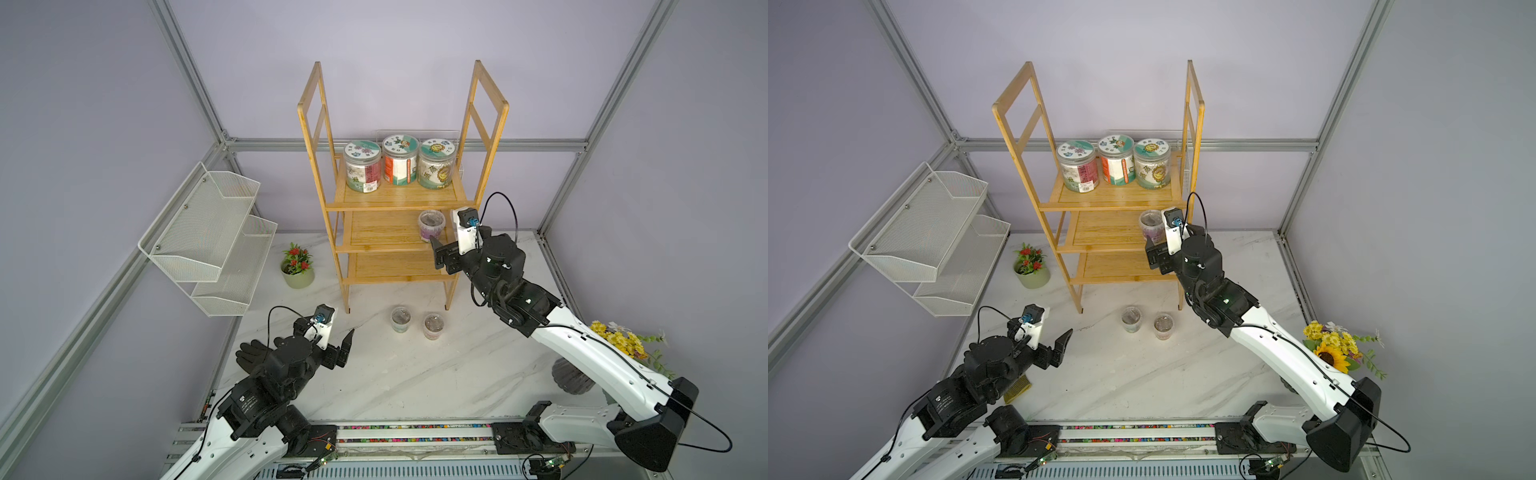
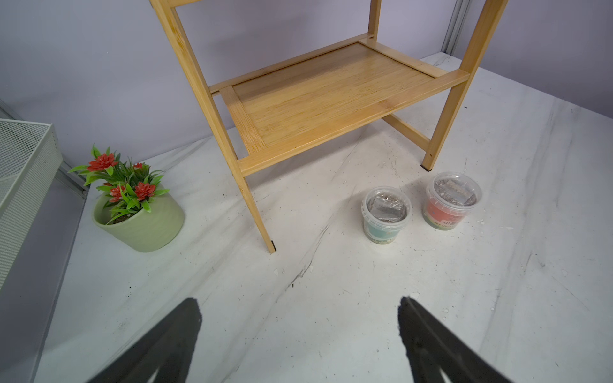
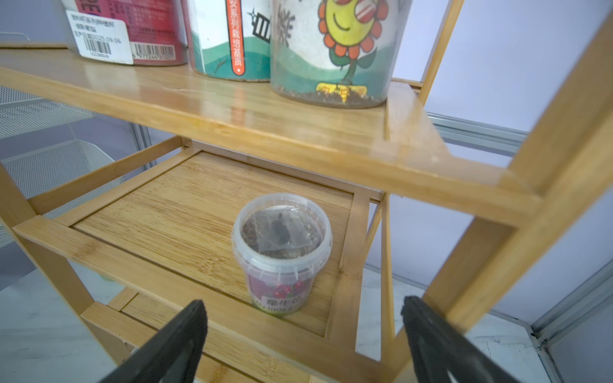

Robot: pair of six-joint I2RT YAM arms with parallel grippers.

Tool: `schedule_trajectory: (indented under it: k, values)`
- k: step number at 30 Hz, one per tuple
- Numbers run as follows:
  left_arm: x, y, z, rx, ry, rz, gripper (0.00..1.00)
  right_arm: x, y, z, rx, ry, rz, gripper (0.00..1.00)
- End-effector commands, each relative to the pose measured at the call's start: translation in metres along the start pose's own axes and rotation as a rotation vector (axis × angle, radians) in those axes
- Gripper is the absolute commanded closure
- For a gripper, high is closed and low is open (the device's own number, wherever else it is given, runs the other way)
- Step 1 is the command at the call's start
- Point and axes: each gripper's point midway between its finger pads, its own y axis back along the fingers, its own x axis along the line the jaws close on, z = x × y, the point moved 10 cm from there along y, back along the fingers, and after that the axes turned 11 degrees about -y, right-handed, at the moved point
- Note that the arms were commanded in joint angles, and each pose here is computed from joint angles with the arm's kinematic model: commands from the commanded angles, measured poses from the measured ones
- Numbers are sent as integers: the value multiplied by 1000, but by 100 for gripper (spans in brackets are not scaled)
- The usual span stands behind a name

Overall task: Place the seed container on the shelf
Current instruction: Place the seed jar on the shelf.

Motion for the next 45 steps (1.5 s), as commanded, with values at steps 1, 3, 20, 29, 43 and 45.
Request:
schedule_trajectory:
  k: [1, 3, 20, 29, 43, 45]
  values:
    - [5, 9, 16, -65, 6, 1, 11, 9, 19, 0, -59, -11, -6, 14]
    - [5, 8, 16, -63, 5, 1, 12, 16, 25, -10, -67, -22, 4, 24]
    - [6, 9, 15, -68, 8, 4, 7, 28, 8, -31, -153, -50, -24, 54]
    - [6, 11, 15, -72, 11, 4, 5, 22, -15, -29, -156, -44, -66, 49]
    - [5, 10, 15, -70, 8, 1, 4, 11, -38, -30, -123, -60, -99, 45]
    - [5, 10, 15, -70, 8, 1, 3, 10, -41, -29, -122, -64, -104, 45]
